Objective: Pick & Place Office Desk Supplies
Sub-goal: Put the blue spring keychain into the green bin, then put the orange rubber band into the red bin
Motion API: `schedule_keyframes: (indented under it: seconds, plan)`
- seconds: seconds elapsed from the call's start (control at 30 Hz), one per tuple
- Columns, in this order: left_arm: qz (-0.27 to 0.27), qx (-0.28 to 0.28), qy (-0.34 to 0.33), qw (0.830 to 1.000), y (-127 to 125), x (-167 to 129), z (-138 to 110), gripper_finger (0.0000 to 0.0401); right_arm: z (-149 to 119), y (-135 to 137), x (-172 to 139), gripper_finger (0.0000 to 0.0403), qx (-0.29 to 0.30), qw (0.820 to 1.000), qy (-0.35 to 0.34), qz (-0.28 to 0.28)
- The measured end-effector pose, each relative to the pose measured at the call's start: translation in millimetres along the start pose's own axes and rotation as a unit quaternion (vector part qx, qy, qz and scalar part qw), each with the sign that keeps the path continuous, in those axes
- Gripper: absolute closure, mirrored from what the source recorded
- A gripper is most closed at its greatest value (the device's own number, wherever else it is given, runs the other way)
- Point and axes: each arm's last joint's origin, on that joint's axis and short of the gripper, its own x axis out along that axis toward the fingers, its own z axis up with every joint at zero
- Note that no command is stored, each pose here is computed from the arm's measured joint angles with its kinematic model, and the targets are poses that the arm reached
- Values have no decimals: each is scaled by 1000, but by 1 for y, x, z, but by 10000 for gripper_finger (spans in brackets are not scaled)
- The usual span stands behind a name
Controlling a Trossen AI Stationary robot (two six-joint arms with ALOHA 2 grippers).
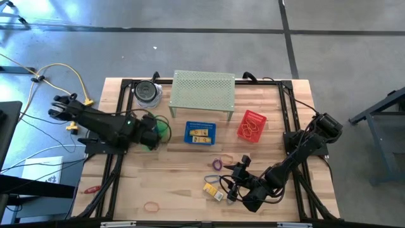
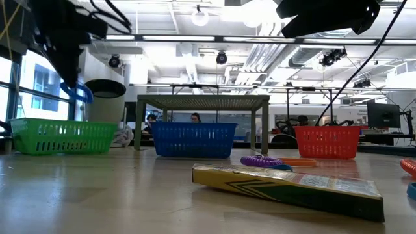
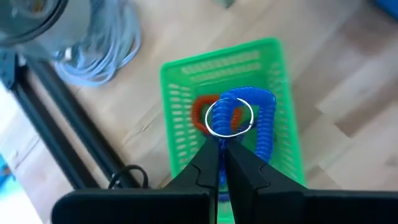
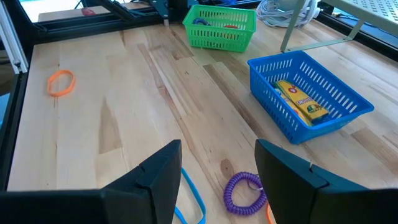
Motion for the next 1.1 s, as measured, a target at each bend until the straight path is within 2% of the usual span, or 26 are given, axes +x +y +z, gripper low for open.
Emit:
schedule_keyframes:
  seconds: [0.17,0.43,0.77,0.87,1.1]
  plan:
    - [16,-48,40,998,11,13,11,395,0,0,0,210,0,1000,0,0]
    - [7,-69,98,993,20,34,15,381,0,0,0,210,0,1000,0,0]
    - [-7,-95,112,989,20,45,14,337,0,0,0,210,0,1000,0,0]
    - [-23,-94,122,988,19,45,14,333,0,0,0,210,0,1000,0,0]
    - [-23,-89,117,989,19,45,15,332,0,0,0,210,0,1000,0,0]
